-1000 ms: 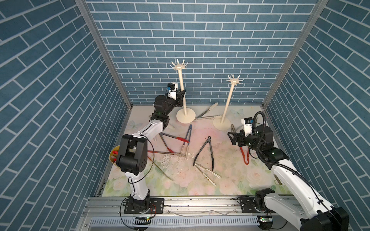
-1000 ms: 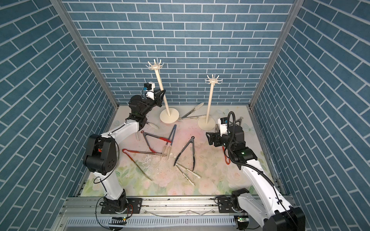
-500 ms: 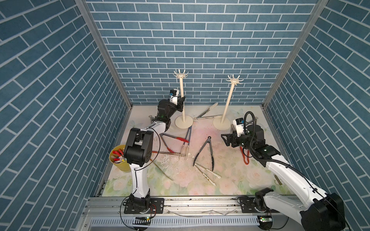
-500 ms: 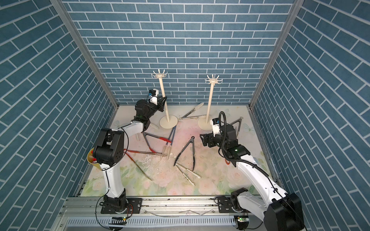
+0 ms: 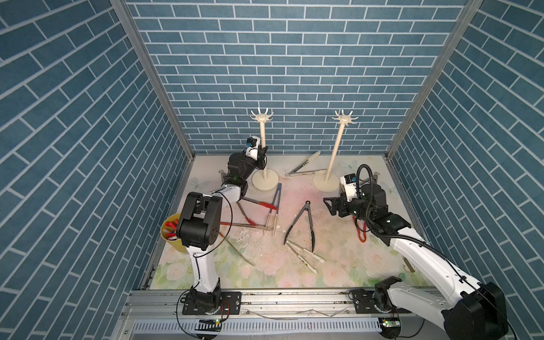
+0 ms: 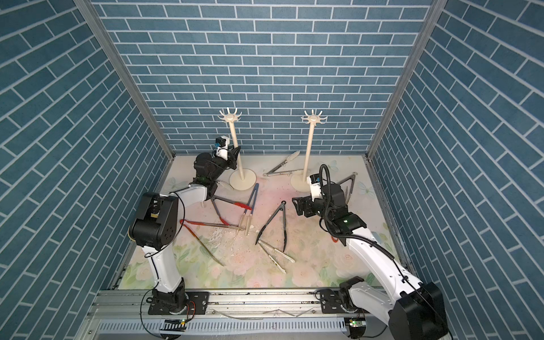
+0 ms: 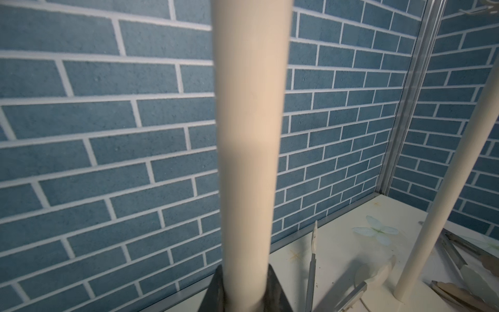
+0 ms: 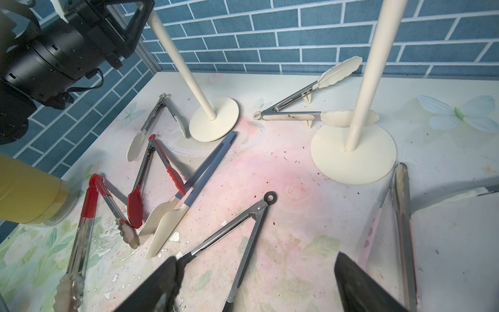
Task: Hang food tongs on kitchen utensil racks
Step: Place the rack at the center of the board.
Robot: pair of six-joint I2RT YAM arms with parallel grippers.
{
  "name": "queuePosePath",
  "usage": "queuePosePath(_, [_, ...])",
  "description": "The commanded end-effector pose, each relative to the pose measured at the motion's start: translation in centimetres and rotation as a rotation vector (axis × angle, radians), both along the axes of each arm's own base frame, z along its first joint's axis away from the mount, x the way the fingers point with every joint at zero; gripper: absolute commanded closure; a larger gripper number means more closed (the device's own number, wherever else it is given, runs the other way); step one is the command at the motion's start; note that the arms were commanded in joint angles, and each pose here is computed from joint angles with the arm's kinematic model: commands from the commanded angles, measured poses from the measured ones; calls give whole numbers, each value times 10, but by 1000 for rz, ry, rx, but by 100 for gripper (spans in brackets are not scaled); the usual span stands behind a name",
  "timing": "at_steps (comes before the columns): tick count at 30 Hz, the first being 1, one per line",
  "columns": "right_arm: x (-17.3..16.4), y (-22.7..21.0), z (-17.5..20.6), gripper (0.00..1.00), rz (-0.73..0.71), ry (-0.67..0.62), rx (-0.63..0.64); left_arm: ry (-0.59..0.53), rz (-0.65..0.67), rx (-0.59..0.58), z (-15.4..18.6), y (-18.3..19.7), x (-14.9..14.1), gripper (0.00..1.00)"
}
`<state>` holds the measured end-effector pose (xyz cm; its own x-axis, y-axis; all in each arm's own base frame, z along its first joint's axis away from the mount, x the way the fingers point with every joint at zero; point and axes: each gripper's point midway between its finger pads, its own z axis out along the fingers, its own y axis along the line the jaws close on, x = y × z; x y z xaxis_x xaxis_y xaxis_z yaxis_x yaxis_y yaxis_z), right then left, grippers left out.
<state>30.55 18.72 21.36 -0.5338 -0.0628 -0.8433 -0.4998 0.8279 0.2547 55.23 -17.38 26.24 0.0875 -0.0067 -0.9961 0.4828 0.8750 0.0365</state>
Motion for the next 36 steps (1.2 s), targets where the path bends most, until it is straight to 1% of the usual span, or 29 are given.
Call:
queuePosePath(1, [0, 1, 16, 11, -6, -43, 16, -173, 38, 12, 62, 13, -13, 100])
queuePosePath(3, [-1, 0, 15, 11, -8, -43, 16, -173, 47, 27, 63, 16, -16, 100])
queuePosePath(9, [-2, 0, 17, 11, -9, -47, 12, -127, -8, -21, 63, 12, -28, 100])
queuePosePath(14, [-1, 0, 19, 11, -11, -46, 11, -68, -15, -5, 62, 12, -37, 100])
queuePosePath(20, [-3, 2, 17, 11, -11, -39, 17, -52, -7, 1, 56, 15, -44, 100])
queuePosePath(24, [-4, 2, 16, 11, -15, -25, 9, -16, -3, -14, 51, 17, -47, 73])
queuePosePath(26, [-5, 2, 15, 11, -14, -17, 3, -7, -1, -26, 51, 18, -51, 53])
queuePosePath(27, [-6, 3, 15, 11, -11, -16, 2, -5, 2, -36, 51, 19, -54, 45])
queuePosePath(29, [-6, 4, 14, 11, -9, -14, 0, 2, 10, -48, 51, 22, -57, 38])
queuePosePath(31, [-6, 5, 13, 11, -11, -11, -3, 19, 24, -69, 49, 26, -60, 25])
queuePosePath(34, [-6, 7, 12, 11, -3, -5, -6, 38, 37, -90, 53, 32, -69, 19])
queuePosePath(36, [-7, 8, 12, 11, 2, 1, -10, 78, 64, -116, 58, 39, -77, 11])
